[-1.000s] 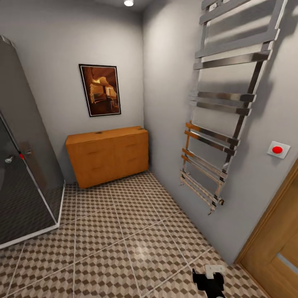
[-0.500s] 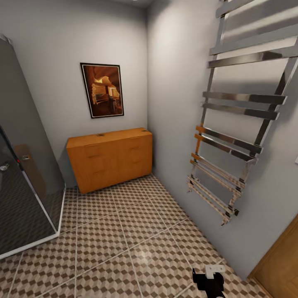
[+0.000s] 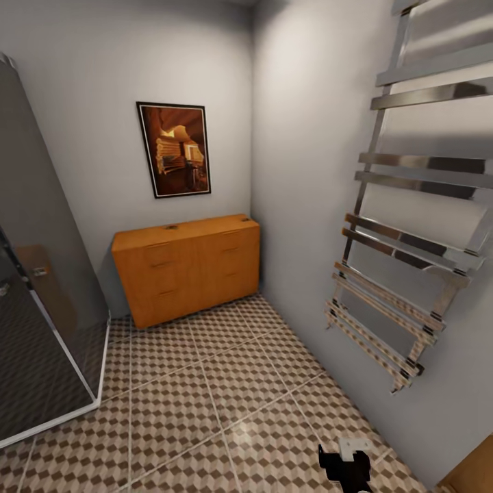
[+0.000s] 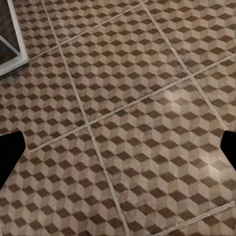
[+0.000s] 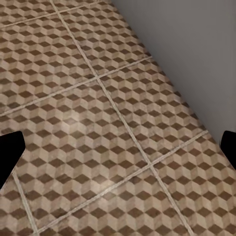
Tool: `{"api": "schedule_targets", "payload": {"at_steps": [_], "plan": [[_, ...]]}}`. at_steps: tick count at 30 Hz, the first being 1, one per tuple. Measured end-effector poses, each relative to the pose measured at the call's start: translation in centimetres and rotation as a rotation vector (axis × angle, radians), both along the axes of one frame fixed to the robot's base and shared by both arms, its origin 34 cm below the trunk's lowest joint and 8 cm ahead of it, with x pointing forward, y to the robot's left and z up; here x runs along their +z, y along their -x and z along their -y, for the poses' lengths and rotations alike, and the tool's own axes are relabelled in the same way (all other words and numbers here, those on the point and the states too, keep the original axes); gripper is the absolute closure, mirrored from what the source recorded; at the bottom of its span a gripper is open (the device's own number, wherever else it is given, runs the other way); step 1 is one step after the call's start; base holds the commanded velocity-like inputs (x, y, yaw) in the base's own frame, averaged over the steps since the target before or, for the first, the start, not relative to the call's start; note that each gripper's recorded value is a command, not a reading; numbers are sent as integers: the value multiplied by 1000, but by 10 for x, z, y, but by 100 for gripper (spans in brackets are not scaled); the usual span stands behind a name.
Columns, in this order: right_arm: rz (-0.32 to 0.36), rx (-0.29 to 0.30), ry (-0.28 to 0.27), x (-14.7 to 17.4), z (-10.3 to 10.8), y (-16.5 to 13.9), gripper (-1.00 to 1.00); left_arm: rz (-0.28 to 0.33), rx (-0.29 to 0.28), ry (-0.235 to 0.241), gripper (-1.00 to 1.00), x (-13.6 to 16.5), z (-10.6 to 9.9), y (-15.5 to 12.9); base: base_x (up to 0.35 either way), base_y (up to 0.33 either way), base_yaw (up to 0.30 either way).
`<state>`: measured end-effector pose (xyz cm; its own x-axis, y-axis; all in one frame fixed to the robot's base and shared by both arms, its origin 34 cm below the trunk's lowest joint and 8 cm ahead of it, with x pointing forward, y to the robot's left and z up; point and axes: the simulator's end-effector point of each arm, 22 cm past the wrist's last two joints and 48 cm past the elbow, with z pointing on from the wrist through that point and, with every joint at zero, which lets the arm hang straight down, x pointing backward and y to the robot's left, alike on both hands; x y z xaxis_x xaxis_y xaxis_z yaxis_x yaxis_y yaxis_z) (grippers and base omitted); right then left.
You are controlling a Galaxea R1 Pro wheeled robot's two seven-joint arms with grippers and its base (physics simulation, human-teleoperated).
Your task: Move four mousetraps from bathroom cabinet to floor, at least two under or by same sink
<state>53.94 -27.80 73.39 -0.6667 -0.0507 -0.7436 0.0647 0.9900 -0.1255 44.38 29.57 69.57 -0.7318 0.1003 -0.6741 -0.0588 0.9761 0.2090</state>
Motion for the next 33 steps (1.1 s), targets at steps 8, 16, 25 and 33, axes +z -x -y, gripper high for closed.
{"api": "schedule_targets", "payload": {"at_steps": [8,16,25,33], "plan": [[0,1,-1,0,0,0,-100,0,0,0,-100,0,0,0,261,199,-27],[3,1,-1,1,0,-1,-100,3,-1,1,-100,1,0,-1,261,199,-111],[7,2,-2,3,0,-2,-100,7,-1,1,-100,2,0,-2,260,199,-120],[11,2,-2,5,-1,-3,-100,10,-2,1,-100,3,0,-3,257,199,-120]]}}
